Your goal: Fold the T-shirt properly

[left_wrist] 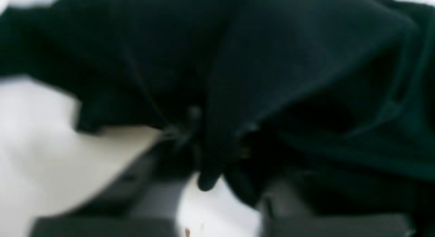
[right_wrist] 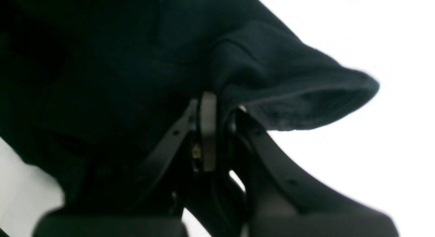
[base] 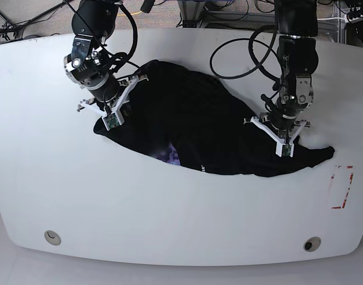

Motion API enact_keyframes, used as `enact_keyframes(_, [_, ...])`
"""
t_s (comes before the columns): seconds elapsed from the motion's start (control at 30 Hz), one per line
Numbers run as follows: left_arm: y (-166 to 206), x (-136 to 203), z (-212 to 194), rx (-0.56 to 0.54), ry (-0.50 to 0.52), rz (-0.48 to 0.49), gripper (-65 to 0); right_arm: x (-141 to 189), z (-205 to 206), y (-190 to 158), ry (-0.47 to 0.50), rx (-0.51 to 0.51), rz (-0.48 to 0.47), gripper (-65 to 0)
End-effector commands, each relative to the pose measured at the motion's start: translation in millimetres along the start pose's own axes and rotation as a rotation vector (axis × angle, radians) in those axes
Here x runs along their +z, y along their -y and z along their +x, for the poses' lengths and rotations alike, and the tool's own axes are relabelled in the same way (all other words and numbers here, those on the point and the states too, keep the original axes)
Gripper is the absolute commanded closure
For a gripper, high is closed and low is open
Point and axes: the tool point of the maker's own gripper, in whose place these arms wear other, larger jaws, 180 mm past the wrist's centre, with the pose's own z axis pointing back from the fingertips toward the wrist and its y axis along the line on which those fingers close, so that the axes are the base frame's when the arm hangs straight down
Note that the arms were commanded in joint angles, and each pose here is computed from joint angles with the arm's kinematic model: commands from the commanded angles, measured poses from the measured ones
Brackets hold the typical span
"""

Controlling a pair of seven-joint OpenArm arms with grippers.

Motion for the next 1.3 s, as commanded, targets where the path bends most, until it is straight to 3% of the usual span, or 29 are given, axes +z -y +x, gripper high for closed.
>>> enact_keyframes(0.0, [-4,2,19,-0.005,0.055,0.009,0.0,4,13,4,0.048,0.007,-0.012,0.0])
enact_keyframes(0.13, [-9,21,43,-0.019,0.131,0.021,0.0,9,19,7,0.065,0.019,-0.024,0.0])
enact_keyframes(0.43, [-18,82,87,-0.103,0.273,0.054,0.0,16,46,54,0.131,-0.012,-0.143,0.0])
enact_keyframes(0.83, [-33,114,141,-0.229,0.409,0.061,0.0,32,135,110,0.243,0.109,-0.265,0.0])
enact_keyframes(1.1, [-42,113,175,-0.371,0.340,0.055,0.0,53,197,147,0.325,0.155,-0.350,0.0])
enact_keyframes(1.27, [-39,109,202,-0.517,0.279,0.045,0.0,66,244,165,0.383,0.203,-0.382,0.0])
